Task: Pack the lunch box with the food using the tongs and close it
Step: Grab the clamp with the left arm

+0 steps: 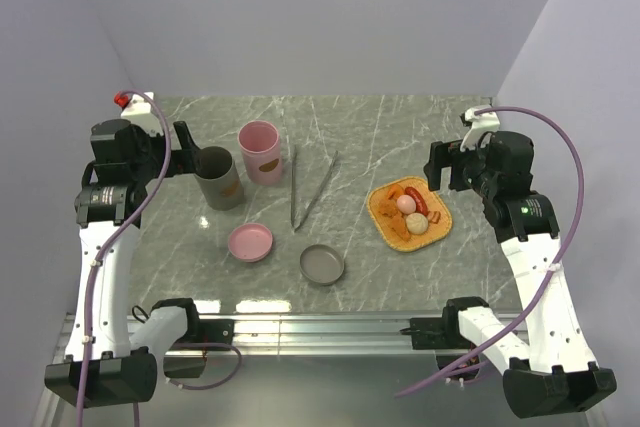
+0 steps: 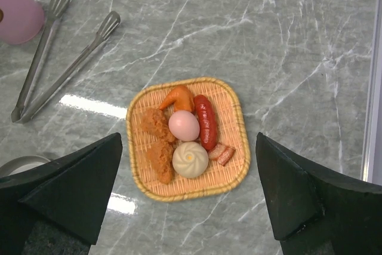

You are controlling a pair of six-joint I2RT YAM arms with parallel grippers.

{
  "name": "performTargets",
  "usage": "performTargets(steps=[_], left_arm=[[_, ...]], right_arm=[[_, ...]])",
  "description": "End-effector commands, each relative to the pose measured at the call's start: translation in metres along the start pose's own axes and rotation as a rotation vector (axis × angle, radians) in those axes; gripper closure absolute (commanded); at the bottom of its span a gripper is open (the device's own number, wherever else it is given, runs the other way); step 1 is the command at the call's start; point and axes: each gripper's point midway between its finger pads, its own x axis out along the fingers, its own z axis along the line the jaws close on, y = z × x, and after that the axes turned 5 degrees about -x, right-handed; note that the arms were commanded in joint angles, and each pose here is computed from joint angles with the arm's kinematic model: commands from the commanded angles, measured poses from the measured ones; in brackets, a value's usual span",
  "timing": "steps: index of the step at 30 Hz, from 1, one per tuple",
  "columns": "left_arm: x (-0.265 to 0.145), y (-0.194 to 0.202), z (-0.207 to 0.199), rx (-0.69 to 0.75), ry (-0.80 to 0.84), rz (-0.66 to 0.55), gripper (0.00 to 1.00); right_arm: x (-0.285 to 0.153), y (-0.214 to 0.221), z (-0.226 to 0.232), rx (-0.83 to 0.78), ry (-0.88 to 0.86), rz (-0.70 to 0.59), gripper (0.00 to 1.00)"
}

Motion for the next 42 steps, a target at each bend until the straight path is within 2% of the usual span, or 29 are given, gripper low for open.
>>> performTargets(steps=[1,6,9,12,16,19,21,25,31,36,42], left_arm=[[-0.003,-0.020,0.005,0.026,-0.034,-0.072,0.01],[0.002,-0.030,-0.011,0.078,0.017,-0.052,0.00],[0.004,-0.036,-0.035,0.108,0.081,-0.083,0.00],[0.012,-0.031,-0.071,0.142,0.159,-0.052,0.01],[0.024,-0.009,-0.136,0.232,0.268,0.000,0.01],[0.028,0.014,-0.169,0.236,0.341,0.063,0.01],[0.029,0.022,-0.179,0.243,0.332,0.065,0.01],[0.026,0.064,-0.212,0.245,0.359,0.128,0.01],[0.044,0.145,-0.201,0.126,0.270,0.319,0.02],[0.057,0.163,-0.208,0.084,0.274,0.300,0.06],[0.080,0.194,-0.201,0.114,0.220,0.296,0.06]], right_arm=[[-0.003,-0.006,0.001,-0.012,-0.004,-0.031,0.00],[0.000,-0.003,0.006,-0.006,-0.032,-0.024,0.00],[0.002,-0.002,0.007,-0.004,-0.041,-0.015,0.00],[0.003,-0.002,0.006,-0.002,-0.037,-0.011,0.00],[0.007,-0.002,0.006,0.005,-0.039,0.005,0.00],[0.011,-0.001,0.004,0.013,-0.039,0.017,0.00],[0.015,0.001,0.002,0.015,-0.034,0.029,0.00],[0.020,0.001,0.001,0.013,-0.035,0.043,0.00],[0.026,0.003,-0.002,0.008,-0.034,0.072,0.00],[0.029,0.015,-0.003,0.018,-0.037,0.088,0.00],[0.033,0.019,-0.004,0.020,-0.040,0.103,0.00]])
